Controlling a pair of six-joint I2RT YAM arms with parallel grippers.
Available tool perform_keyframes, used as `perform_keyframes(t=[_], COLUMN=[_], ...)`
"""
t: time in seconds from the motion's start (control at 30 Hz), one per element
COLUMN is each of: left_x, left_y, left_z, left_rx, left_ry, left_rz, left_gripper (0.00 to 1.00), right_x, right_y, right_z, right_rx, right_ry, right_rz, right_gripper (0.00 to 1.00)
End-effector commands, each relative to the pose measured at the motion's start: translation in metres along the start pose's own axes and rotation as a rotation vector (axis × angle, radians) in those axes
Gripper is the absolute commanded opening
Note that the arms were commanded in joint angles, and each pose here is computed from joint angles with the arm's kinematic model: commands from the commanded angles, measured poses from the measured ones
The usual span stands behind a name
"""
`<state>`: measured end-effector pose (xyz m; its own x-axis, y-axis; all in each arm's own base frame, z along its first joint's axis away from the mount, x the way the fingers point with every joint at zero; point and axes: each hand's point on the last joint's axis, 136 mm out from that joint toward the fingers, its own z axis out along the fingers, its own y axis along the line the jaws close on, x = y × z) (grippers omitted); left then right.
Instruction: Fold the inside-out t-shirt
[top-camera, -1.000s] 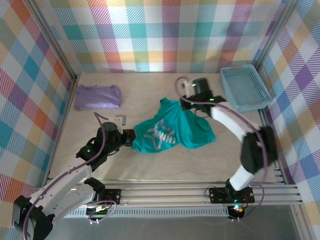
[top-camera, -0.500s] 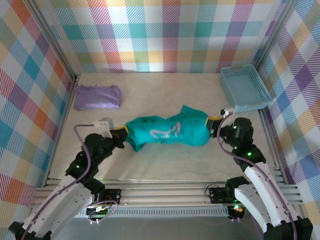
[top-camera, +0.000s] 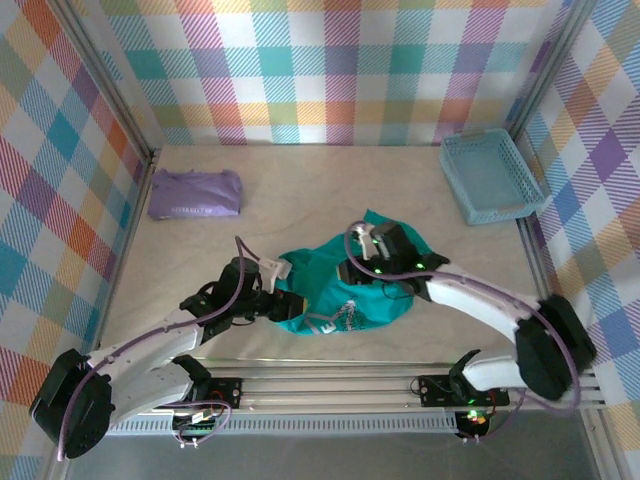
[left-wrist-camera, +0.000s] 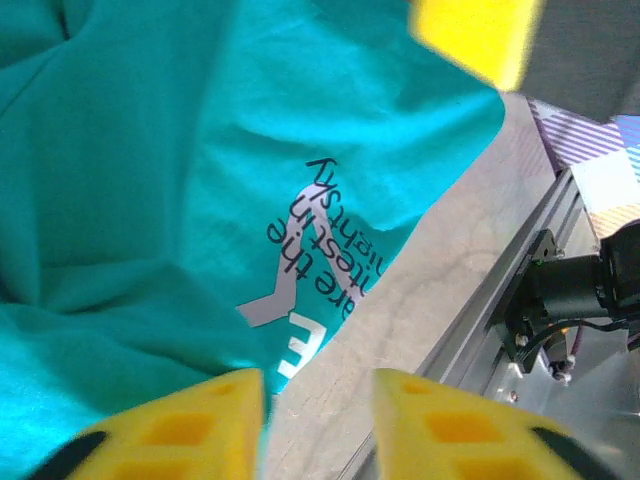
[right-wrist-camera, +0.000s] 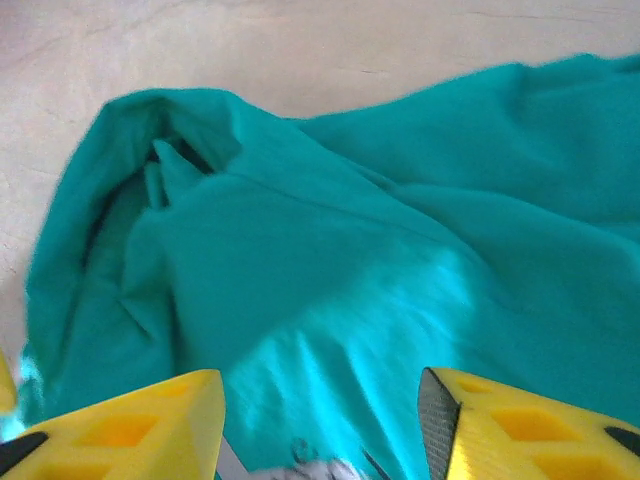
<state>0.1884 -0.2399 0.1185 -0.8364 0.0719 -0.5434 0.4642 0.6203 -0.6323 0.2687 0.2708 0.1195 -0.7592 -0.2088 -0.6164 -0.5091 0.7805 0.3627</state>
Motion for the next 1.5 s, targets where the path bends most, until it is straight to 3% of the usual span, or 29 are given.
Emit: perform_keyframes(t=[0.0,0.1,0.2,0.27,0.33,0.4,0.53,0.67,0.73,0.77,0.87,0.97,1.0,1.07,1.17,1.47], left_x=[-0.043,-0.072,-0.084,-0.087,-0.092,-0.097,-0.096,-0.095,-0.105,-0.114,-0.149,-0.168,-0.170,-0.171,-0.170,-0.160], left_y=[0.010,0.051,0.080,0.094,0.102,0.100,0.103,0.096,0.088,0.081,0.041,-0.003,-0.018,-0.038,-0.053,-0.047], left_z=[-0.027,-0.063,-0.059,-0.042,-0.022,-0.001,0.025,0.043,0.039,0.032,-0.001,-0.028,-0.035,-0.045,-0.058,-0.055], left_rx=[-0.170,-0.407,-0.508,-0.548,-0.560,-0.508,-0.463,-0.377,-0.358,-0.340,-0.224,-0.074,-0.011,0.073,0.119,0.054], left_ry=[-0.191,-0.368,-0.341,-0.263,-0.193,-0.138,-0.068,-0.030,-0.066,-0.107,-0.271,-0.384,-0.400,-0.421,-0.440,-0.358], left_rz=[0.032,-0.071,-0.133,-0.140,-0.131,-0.119,-0.117,-0.132,-0.120,-0.106,-0.045,0.015,0.034,0.053,0.072,0.054], left_gripper=[0.58,0.81,0.86,0.88,0.88,0.82,0.64,0.30,0.10,0.06,0.01,0.00,0.00,0.00,0.00,0.00], right_x=[-0.019,-0.024,-0.023,-0.020,-0.015,-0.011,-0.005,0.000,0.004,0.006,0.010,0.009,0.005,-0.006,-0.026,-0.054], right_y=[0.023,0.032,0.029,0.018,0.008,0.000,0.001,0.002,-0.002,-0.003,-0.004,0.026,0.040,0.060,0.071,0.100], right_z=[0.028,0.051,0.075,0.086,0.088,0.081,0.068,0.060,0.056,0.051,0.031,0.011,0.003,-0.013,-0.038,-0.056], right_rx=[-0.062,-0.112,-0.081,-0.030,0.023,0.056,0.044,0.023,0.042,0.053,0.053,-0.120,-0.197,-0.289,-0.309,-0.295], right_ry=[-0.009,0.000,0.009,0.015,0.014,0.002,-0.012,-0.022,-0.015,-0.015,-0.042,-0.097,-0.127,-0.194,-0.297,-0.353], right_rz=[0.028,0.098,0.148,0.168,0.169,0.157,0.133,0.106,0.087,0.067,0.005,-0.074,-0.093,-0.124,-0.187,-0.301], right_gripper=[0.59,0.63,0.64,0.57,0.37,0.23,0.17,0.05,0.00,0.00,0.00,0.00,0.03,0.21,0.42,0.70])
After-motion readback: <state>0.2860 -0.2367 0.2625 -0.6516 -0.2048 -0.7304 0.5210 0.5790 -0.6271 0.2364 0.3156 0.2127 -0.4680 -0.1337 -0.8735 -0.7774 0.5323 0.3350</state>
